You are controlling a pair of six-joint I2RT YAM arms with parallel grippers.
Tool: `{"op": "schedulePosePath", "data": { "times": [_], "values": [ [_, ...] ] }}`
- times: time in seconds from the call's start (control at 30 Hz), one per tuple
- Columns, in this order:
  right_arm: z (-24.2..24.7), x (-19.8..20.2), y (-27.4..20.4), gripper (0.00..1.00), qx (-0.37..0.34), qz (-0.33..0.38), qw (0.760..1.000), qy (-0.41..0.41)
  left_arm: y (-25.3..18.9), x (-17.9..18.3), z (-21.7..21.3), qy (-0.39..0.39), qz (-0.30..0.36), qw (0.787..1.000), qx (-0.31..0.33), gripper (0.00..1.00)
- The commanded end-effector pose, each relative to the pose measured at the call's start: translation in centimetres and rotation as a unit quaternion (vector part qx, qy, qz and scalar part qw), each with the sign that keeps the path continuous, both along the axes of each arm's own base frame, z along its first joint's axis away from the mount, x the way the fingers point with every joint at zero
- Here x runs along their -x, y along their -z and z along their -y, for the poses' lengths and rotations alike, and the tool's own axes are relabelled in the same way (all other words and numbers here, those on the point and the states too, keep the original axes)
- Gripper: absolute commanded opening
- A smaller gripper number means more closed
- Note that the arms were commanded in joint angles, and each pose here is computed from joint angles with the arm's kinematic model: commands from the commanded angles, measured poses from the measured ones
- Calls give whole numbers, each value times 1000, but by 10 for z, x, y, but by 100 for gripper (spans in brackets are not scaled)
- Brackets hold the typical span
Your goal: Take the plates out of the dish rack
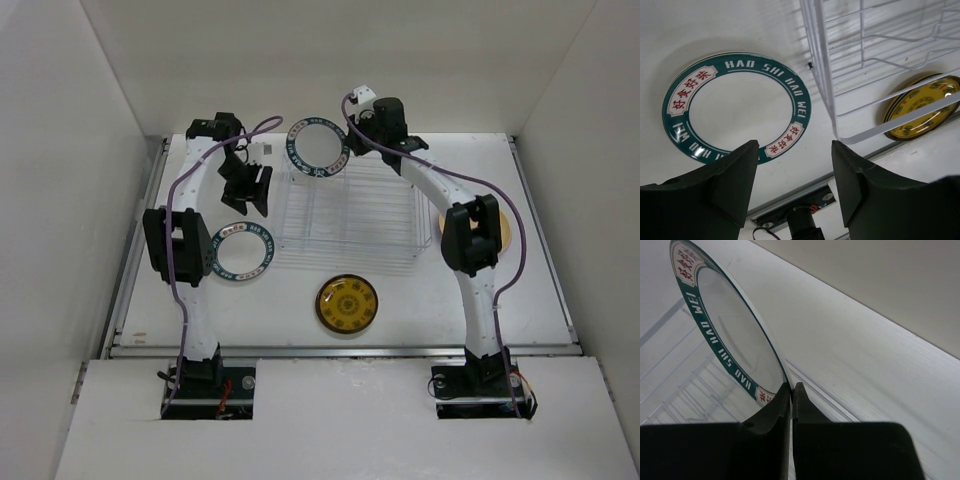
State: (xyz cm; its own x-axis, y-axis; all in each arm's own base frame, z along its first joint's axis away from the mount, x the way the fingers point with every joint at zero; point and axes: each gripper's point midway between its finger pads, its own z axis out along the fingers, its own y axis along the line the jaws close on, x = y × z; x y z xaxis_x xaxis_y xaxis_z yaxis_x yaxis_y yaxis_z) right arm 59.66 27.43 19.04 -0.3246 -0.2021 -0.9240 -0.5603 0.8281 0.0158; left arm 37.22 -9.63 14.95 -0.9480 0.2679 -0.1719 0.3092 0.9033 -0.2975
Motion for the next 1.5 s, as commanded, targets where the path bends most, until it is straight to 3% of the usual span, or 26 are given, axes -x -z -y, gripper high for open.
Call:
{"op": "schedulePosePath", "data": {
  "times": [0.0, 0.27, 0.47, 0.63, 0.83, 1.23, 1.47],
  "values": [
    [-12, -5, -29, 0, -28, 40, 999, -6, -11, -3, 24, 2, 3, 999, 47, 57],
    [-1, 4, -91, 0, -36, 97, 995, 6, 4, -20, 39, -13, 9, 998, 62, 57],
    [6, 16, -141, 0, -69, 134, 988, 22, -10, -22, 38, -17, 33, 997, 61, 57],
    [8, 29, -162, 0, -123, 118, 984, 40, -35, -28, 30, -21, 90, 995, 44, 57],
    [6, 42, -176, 0, -158, 113, 980, 33, -48, -28, 27, -13, 113, 993, 40, 57],
    [0, 108, -157, 0, -254, -31, 966, -30, -96, -33, 36, -2, 199, 975, 101, 57],
    [-6, 151, -122, 0, -290, -105, 949, -59, -92, -44, 43, 18, 238, 960, 144, 58]
  ]
}}
